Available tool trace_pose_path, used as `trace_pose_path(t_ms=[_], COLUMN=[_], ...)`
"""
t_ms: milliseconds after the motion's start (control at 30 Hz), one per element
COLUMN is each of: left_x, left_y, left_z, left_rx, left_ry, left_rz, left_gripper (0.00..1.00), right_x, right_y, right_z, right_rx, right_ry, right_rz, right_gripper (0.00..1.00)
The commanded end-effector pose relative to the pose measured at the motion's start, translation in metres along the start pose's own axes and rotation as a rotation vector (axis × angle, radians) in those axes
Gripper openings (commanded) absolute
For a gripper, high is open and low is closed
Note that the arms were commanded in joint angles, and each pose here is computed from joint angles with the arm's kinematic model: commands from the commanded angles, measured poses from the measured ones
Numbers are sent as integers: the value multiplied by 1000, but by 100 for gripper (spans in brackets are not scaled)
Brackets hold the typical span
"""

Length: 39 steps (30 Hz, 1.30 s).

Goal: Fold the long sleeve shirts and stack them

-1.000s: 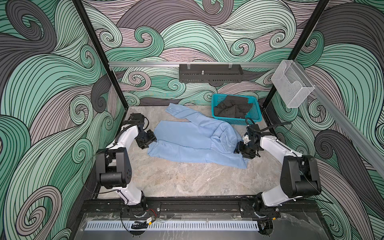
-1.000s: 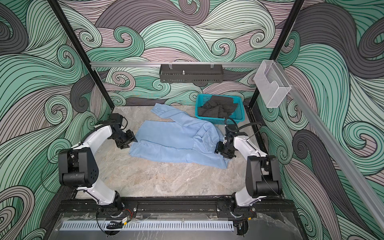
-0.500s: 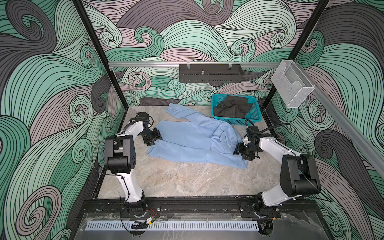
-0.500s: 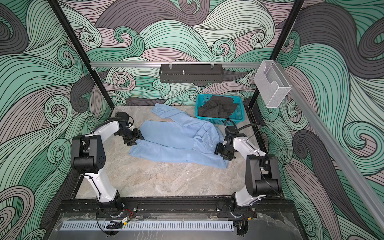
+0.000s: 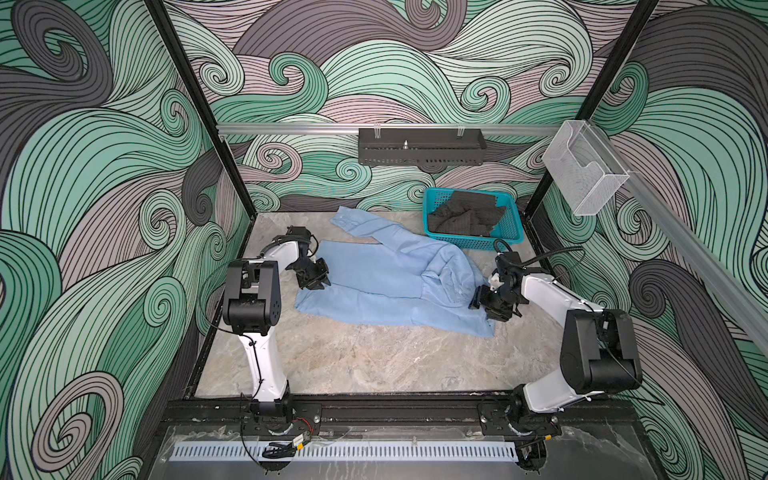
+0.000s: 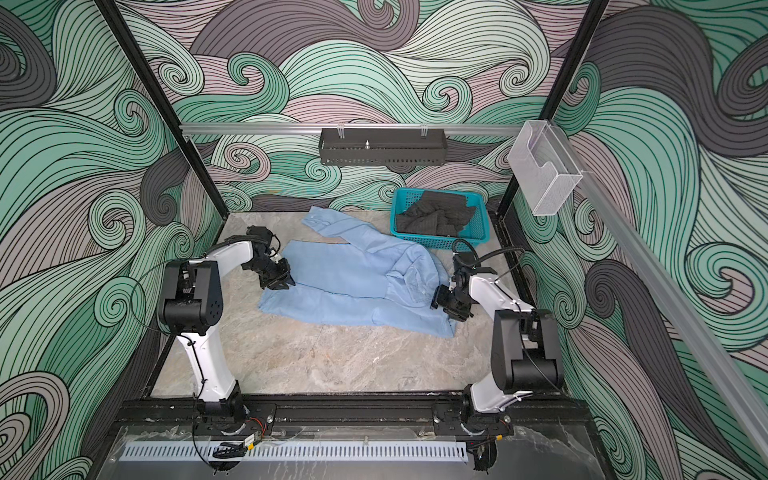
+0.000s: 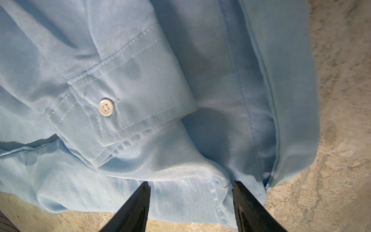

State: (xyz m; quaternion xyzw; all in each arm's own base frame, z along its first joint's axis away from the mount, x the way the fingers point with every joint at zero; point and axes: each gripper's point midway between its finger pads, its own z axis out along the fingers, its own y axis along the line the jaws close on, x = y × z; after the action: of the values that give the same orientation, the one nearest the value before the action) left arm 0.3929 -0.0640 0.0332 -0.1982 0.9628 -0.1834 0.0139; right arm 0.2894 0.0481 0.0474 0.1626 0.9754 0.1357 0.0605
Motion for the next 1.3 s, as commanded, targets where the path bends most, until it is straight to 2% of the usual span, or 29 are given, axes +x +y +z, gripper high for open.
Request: trace_pose_path(t_ms=[0, 100, 200, 400, 567, 700, 1000, 1267], left_x=[-4, -5, -8, -17, -17, -19, -23, -17], left_y=[-3, -4, 2, -3, 6, 6, 3, 4], left_z=[-18, -29, -33, -14, -1, 0, 1, -13], left_rx=[-18, -18, -39, 7, -30, -32, -24, -28], left_ry=[-39, -77, -97, -70, -42, -49, -45, -53], left_rz=[0, 7, -12, -55, -68, -74, -82, -68], left_gripper=[45, 56, 59, 52, 48, 39, 0, 0], right_x=[4, 5, 5, 5, 6, 6, 11, 13], right_y=[-5, -4, -1, -1, 1, 0, -3, -10], right_z=[-5, -5, -4, -4, -6, -4, -2, 1], right_rx=[5, -5, -18, -23, -30, -28, -20, -5], right_ry=[-7, 1, 6, 7, 4, 10, 14, 9], right_rz=[12, 14, 13, 12, 12, 12, 16, 33], right_gripper=[68, 68, 68, 68, 68, 68, 69, 72])
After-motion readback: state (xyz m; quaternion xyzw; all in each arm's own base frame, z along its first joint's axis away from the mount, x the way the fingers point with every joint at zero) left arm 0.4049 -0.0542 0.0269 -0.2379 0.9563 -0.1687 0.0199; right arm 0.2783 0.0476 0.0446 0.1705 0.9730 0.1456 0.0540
